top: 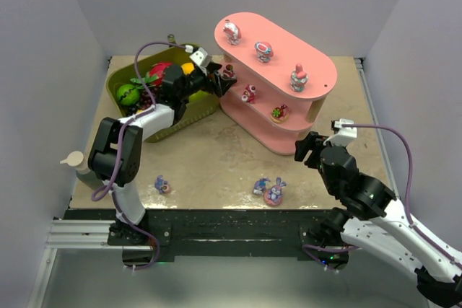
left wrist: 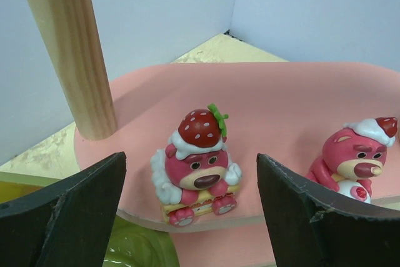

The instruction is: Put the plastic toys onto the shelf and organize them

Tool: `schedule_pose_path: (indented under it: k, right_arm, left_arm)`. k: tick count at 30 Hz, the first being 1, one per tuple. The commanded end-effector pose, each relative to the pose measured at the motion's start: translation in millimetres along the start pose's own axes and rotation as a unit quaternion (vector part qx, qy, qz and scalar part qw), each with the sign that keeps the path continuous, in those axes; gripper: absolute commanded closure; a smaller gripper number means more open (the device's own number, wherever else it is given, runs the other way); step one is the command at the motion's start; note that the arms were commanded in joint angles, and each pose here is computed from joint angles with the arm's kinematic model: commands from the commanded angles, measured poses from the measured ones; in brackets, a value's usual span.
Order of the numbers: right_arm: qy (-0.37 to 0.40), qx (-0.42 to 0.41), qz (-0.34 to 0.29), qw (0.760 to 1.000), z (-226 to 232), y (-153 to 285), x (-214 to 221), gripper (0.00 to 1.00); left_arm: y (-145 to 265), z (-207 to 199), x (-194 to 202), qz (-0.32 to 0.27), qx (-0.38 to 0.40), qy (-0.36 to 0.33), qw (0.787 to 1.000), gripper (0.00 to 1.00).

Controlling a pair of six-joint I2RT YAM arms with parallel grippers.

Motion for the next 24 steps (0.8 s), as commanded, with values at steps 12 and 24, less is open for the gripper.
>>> schedule_pose_path:
  k: [12,24]
  right_arm:
    - [-0.008,0.003,-0.008,1.0,2,-3,-1,0.3]
    - [-0.008,0.003,-0.008,1.0,1,-2,-2,0.3]
  left_arm:
    - [-10,-5,-10,-0.014,-0.038,-0.051,0.998,0.33]
    - [-16,-4,-1,0.019,-0.03,-0.095,0.995,0.43]
Point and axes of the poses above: each gripper's point midway between its finger pads, its own y axis back along the fingers, its own z axis along the line the jaws close on, x = y × z, the point moved 7 cm from there along y, back along the fingers, and after that the axes turned 2 degrees about -y, right-handed, at the moved point
